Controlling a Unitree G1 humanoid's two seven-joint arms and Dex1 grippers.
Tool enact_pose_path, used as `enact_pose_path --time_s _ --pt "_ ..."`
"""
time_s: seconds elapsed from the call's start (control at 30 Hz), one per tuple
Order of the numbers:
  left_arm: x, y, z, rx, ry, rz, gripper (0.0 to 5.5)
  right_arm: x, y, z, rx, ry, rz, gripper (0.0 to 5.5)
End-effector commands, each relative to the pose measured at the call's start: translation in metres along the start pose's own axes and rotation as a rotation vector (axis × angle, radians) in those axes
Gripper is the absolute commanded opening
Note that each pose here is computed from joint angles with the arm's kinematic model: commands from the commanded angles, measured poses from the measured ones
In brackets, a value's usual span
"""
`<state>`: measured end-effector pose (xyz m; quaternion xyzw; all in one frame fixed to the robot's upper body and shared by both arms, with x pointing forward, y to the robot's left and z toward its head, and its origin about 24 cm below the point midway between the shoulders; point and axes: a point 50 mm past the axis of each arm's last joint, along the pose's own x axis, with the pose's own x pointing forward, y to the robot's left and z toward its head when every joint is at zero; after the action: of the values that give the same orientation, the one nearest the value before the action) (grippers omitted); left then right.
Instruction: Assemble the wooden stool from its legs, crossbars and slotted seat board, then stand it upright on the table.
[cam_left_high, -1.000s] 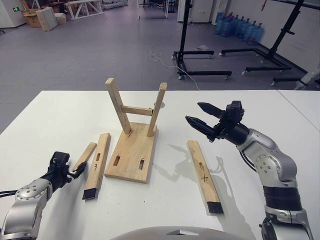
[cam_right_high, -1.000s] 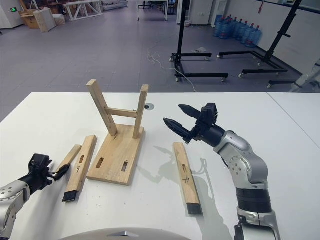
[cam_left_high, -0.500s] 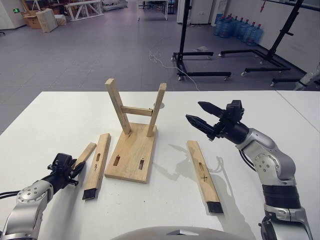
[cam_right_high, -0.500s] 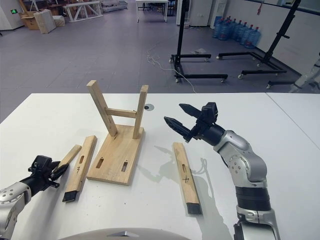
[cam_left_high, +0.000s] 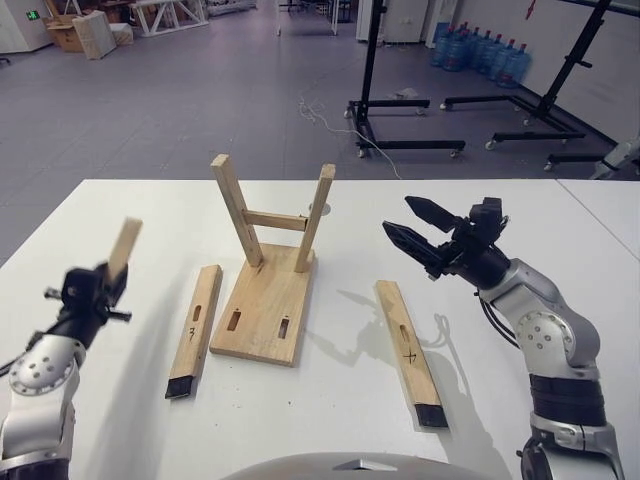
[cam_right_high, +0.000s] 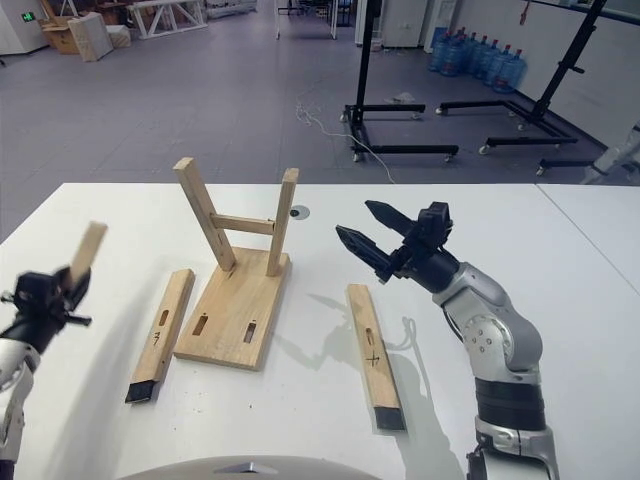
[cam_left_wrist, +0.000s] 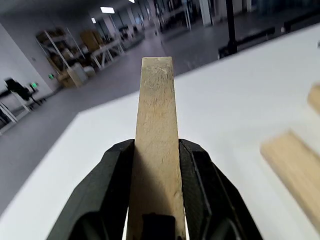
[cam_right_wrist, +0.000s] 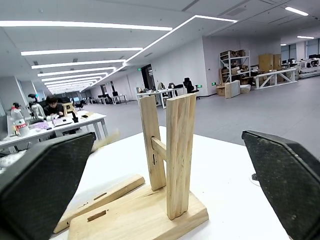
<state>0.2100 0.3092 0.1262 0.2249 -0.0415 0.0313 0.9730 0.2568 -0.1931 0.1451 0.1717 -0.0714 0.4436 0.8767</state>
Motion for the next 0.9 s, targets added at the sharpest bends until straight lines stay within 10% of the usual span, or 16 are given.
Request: enact_pose_path --time_s 0.03,0.2,0.5,0.9 --pt "0.013 -0.003 0.056 0.133 -0.244 0.011 1.28 0.001 0.010 0.017 0.067 -0.125 0.037 5.40" --pt "0.012 -0.066 0.106 0.135 -0.568 -0.352 1.28 0.024 0.039 0.017 0.156 -0.179 0.123 5.40" --pt "0.033 -0.131 0.108 0.036 -0.628 -0.633 1.28 0.094 0.063 0.000 0.208 -0.220 0.109 5.40" --pt "0.034 -0.149 0.115 0.068 -0.637 -0.755 1.28 0.119 0.071 -0.010 0.345 -0.268 0.099 4.88"
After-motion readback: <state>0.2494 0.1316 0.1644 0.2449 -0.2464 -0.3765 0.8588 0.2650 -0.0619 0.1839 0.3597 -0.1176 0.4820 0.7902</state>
